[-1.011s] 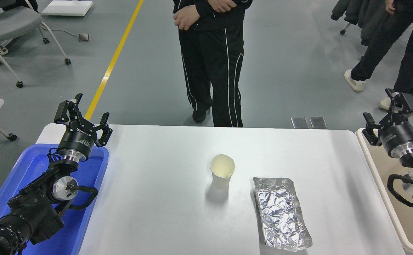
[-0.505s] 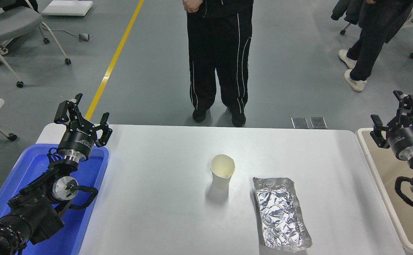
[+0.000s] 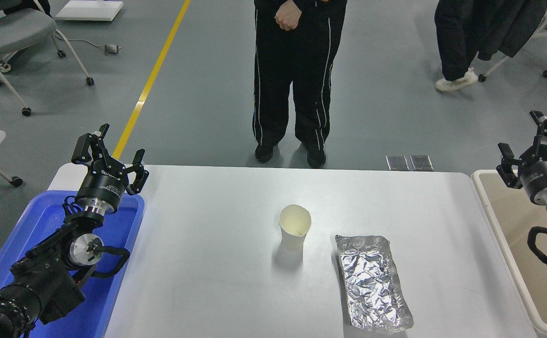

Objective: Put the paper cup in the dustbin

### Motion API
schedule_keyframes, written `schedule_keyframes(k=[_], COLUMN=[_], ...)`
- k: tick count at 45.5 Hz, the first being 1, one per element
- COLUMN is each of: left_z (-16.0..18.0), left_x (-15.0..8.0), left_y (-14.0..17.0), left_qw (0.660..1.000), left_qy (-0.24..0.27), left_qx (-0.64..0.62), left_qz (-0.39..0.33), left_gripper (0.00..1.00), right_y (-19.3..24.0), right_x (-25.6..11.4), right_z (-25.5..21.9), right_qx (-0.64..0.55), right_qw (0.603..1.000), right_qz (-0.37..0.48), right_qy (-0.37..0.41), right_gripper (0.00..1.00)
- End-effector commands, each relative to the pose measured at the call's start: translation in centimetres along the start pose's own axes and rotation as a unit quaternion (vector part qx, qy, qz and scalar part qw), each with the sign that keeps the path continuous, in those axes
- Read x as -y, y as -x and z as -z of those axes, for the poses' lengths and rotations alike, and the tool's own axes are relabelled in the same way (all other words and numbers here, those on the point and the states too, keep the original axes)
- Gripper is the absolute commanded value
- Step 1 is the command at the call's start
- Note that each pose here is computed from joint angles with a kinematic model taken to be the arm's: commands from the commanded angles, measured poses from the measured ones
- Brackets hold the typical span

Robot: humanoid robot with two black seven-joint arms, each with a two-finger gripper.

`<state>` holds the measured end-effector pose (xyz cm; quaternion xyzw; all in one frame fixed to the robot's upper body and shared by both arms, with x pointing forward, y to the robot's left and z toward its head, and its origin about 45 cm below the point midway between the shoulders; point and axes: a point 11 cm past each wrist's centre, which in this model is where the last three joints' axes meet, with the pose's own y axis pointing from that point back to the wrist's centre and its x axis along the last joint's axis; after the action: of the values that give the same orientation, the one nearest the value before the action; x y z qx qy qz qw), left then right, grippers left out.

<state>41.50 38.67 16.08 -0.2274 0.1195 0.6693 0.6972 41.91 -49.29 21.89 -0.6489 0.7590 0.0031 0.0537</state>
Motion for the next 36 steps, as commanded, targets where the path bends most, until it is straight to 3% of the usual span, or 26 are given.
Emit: schedule_keyframes(k=[1,25,36], left_z=[0.0,0.0,0.0], left_x=[0.0,0.0,0.0], left_y=[0.0,0.0,0.0], left_qw=[1.000,1.000,1.000], left_qy=[0.000,0.000,0.000], left_qx=[0.000,0.000,0.000], left_qz=[0.000,0.000,0.000], left_gripper=[1.00,1.00,1.00], right_y=[-0.8,0.2,5.4], right_x=[0.1,1.3,4.3], right_z=[0.9,2.3,5.6], right_qx=[-0.010,-0.011,-0.187], right_qw=[1.000,1.000,0.973], right_qz=[-0.003,0.004,0.136], right_qy=[-0.004,-0.020,-0.013], right_gripper=[0.99,0.99,0.99])
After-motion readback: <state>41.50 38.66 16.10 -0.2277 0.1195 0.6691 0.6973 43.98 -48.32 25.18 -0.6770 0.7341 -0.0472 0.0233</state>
